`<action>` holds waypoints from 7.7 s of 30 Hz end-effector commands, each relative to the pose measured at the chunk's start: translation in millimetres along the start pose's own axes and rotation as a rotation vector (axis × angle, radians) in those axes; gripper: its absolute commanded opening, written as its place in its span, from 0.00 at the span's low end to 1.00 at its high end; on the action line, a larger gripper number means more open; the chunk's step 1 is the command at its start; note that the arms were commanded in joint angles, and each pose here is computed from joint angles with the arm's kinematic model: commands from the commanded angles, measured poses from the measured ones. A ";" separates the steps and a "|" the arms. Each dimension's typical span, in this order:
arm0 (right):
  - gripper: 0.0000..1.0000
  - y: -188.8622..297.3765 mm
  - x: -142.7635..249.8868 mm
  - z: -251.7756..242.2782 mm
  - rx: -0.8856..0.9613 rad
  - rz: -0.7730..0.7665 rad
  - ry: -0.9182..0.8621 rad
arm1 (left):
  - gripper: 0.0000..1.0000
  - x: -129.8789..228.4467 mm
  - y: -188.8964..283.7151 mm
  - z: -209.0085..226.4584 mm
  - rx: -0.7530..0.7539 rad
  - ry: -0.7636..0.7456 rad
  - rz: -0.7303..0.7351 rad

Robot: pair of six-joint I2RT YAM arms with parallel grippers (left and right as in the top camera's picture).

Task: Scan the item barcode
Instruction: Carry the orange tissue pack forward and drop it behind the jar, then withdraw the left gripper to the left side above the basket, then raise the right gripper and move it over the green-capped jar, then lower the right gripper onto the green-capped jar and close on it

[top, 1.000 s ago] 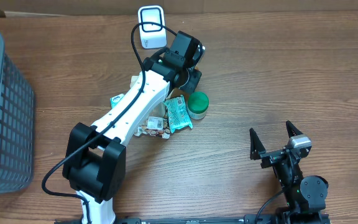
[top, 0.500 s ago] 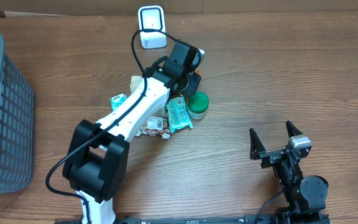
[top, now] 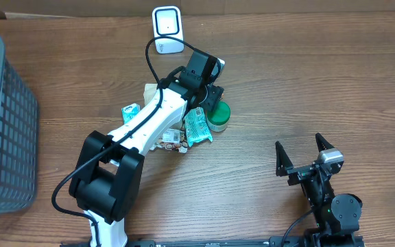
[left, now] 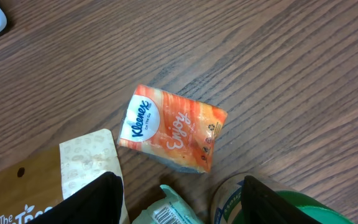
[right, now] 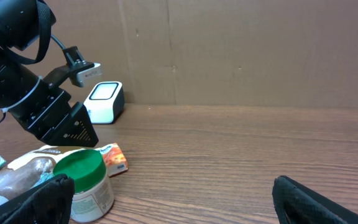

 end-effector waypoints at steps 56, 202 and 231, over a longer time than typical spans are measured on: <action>1.00 -0.2 2.8 0.6 -0.009 0.001 -0.005 | 0.99 97.1 292.1 236.2 -0.174 0.591 0.027; 1.00 -208.8 2.8 133.5 -0.014 1.149 0.089 | 1.00 100.0 288.7 237.3 -0.178 0.597 0.056; 0.89 -217.3 42.3 136.8 0.079 1.180 0.219 | 1.00 100.0 288.7 237.3 -0.178 0.597 0.056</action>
Point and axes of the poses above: each gripper's point midway between its finger pads, its own y axis back along the fingers, its own z axis along the line the jaws close on, x = y × z, the point moved 9 cm from there along y, back along the fingers, and after that the axes turned 7 degrees about -y, right-handed, at the moved point
